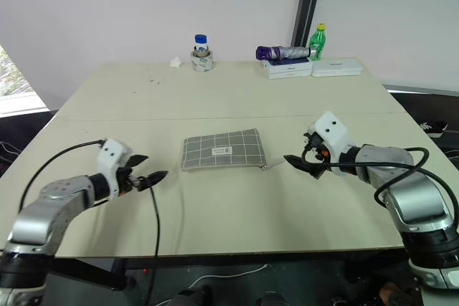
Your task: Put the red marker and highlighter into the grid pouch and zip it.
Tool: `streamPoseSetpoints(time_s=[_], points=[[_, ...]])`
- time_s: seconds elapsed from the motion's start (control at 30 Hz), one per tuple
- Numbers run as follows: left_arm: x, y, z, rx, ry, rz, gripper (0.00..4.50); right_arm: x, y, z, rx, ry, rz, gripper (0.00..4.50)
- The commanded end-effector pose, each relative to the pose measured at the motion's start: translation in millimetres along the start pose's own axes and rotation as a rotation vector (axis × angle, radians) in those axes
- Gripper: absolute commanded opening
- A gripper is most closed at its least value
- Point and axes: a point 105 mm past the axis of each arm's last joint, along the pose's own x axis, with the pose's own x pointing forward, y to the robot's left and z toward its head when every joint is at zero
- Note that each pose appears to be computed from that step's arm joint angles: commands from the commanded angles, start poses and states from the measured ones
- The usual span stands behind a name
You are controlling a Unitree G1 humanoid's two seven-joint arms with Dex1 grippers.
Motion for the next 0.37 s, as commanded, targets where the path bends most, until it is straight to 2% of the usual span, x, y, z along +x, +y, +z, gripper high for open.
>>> streamPoseSetpoints(time_s=[0.03, 0.17, 0.37], points=[[-21.9, 27.0, 18.7, 0.025, -0.093, 0.128, 4.46, -11.1, -6.2, 12.6, -0.037, -0.104, -0.032, 4.5], [-36.6, 36.2, 17.6, 0.015, -0.116, 0.175, 4.46, -12.7, -6.1, 1.8, 0.008, -0.113, -0.024, 4.5], [-48.1, 28.9, 14.0, -0.017, -0.123, 0.16, 4.46, -13.6, -3.6, -4.4, 0.078, -0.139, 0.023, 4.5]])
